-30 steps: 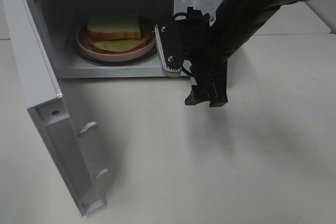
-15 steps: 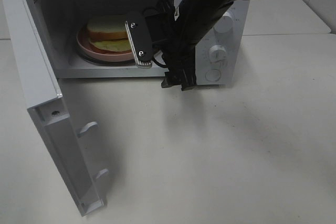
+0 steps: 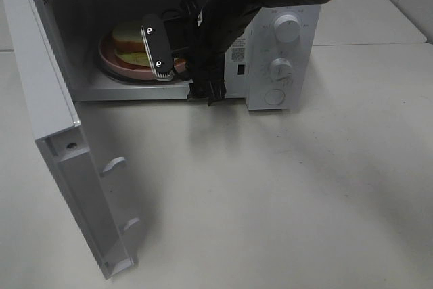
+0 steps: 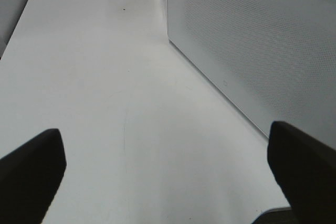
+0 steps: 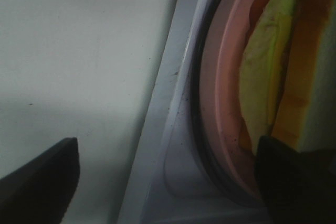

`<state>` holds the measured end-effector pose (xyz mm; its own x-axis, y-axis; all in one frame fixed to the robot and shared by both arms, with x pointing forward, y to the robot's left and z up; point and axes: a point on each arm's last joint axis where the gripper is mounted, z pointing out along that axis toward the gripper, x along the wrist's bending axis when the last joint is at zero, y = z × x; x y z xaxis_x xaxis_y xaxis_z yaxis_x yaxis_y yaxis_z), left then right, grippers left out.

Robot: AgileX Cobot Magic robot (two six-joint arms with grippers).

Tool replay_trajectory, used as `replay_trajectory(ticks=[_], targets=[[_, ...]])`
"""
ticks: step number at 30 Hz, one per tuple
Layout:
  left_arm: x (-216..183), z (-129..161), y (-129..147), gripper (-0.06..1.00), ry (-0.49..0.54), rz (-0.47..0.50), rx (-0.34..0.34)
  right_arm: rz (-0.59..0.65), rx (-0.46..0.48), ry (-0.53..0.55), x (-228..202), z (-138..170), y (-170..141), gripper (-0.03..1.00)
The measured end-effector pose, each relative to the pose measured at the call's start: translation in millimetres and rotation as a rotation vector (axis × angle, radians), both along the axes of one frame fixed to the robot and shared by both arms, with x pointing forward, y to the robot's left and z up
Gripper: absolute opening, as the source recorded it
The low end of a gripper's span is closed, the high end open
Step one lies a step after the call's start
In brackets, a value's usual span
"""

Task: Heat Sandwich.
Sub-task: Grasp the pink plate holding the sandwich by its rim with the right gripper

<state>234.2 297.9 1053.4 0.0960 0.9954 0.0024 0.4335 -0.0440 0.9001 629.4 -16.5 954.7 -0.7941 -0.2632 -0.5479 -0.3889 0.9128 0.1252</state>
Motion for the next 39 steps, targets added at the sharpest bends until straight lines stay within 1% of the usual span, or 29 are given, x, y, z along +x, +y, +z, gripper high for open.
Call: replay_trajectory(ticks=[3,4,11,14,17,25,32,34,35,36,38,39], targets=[[0,0,0,0.99,0.0,0.0,0.0,0.0,0.006,-0.01,10,-6,7,0.86],[0,0,0,0.99,0.0,0.0,0.0,-0.004,0.007,-0.007,15,-13,10,0.86],[0,0,0,0.99,0.0,0.0,0.0,-0.022,0.012,0.003,27,-23,19,0.84],[0,0,0,0.99,0.0,0.0,0.0,-0.027,0.001,0.004,32,-24,22,0.84],[0,0,0,0.99,0.0,0.0,0.0,-0.057,-0.001,0.012,40,-30,26,0.83],[0,0,0,0.99,0.0,0.0,0.0,-0.095,0.018,0.015,49,-41,32,0.81],[0,0,0,0.99,0.0,0.0,0.0,-0.097,-0.005,0.039,49,-51,31,0.78],[0,0,0,0.99,0.0,0.0,0.0,-0.097,-0.01,0.041,49,-52,31,0.74],[0,0,0,0.99,0.0,0.0,0.0,-0.096,-0.012,0.038,49,-52,31,0.67],[0,0,0,0.99,0.0,0.0,0.0,-0.096,-0.012,0.038,49,-52,31,0.67],[0,0,0,0.99,0.0,0.0,0.0,-0.094,-0.01,0.029,50,-50,31,0.55],[0,0,0,0.99,0.0,0.0,0.0,-0.098,-0.012,0.039,49,-47,31,0.4]])
